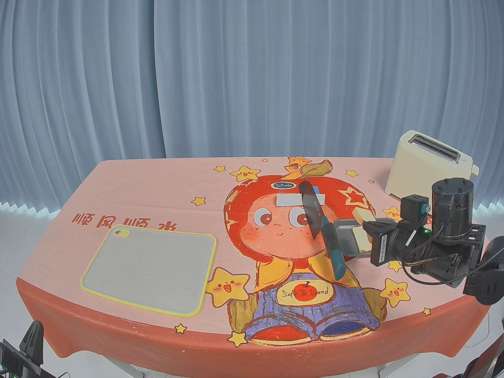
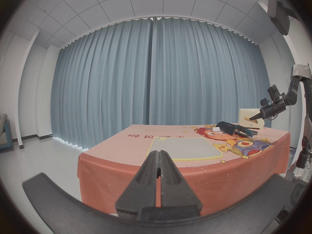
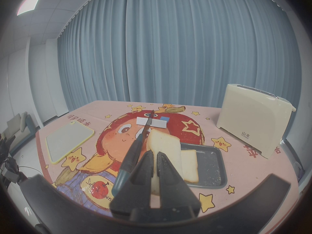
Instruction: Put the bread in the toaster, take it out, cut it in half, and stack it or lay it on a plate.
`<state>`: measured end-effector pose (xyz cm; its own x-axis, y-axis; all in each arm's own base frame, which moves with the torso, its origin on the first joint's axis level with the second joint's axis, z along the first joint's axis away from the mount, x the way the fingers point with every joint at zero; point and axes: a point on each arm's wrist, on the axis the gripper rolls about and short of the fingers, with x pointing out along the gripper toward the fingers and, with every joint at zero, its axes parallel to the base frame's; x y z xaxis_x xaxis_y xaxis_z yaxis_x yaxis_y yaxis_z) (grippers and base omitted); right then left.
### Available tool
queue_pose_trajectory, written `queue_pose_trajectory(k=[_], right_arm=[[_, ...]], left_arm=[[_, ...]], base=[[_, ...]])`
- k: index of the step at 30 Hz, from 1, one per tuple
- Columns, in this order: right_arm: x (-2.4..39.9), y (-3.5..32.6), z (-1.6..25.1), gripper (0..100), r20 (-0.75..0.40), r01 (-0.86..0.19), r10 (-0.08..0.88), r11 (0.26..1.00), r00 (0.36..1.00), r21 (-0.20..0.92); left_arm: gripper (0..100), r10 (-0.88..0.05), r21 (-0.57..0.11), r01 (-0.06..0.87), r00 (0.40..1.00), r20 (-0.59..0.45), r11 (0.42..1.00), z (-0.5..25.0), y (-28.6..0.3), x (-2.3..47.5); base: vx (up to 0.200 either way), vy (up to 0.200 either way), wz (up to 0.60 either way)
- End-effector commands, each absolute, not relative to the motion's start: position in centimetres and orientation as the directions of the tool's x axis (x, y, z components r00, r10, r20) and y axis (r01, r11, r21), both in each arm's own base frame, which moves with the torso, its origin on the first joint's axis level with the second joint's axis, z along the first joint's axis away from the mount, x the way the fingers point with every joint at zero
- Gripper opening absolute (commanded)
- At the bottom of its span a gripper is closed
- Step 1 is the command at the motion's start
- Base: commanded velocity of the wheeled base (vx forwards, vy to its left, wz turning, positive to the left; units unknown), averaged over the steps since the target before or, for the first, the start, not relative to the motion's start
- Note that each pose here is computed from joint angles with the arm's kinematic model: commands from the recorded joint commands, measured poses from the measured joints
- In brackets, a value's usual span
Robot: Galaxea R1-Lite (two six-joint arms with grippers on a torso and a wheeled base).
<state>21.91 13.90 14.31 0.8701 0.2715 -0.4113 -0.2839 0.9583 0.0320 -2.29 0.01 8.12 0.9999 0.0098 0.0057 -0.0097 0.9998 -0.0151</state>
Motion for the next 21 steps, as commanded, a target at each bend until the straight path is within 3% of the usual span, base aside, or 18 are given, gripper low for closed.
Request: queue_pose_trajectory(k=[1, 21], right_arm=[[22.00, 14.05, 14.05, 0, -0.406, -0.286, 0.274, 0.958, 0.872, 0.031], [22.42, 14.09, 13.49, 0, -0.417, -0.279, 0.264, 0.960, 0.870, 0.028]], left_arm=[[0, 0.011, -0.015, -0.011, 1.000, -0.003, 1.000, 7.61, 0.01, -2.22], [0, 0.011, -0.015, -0.011, 1.000, -0.003, 1.000, 7.61, 0.01, -2.22]], base=[[0.000, 0.000, 0.00], [0.000, 0.000, 0.00]])
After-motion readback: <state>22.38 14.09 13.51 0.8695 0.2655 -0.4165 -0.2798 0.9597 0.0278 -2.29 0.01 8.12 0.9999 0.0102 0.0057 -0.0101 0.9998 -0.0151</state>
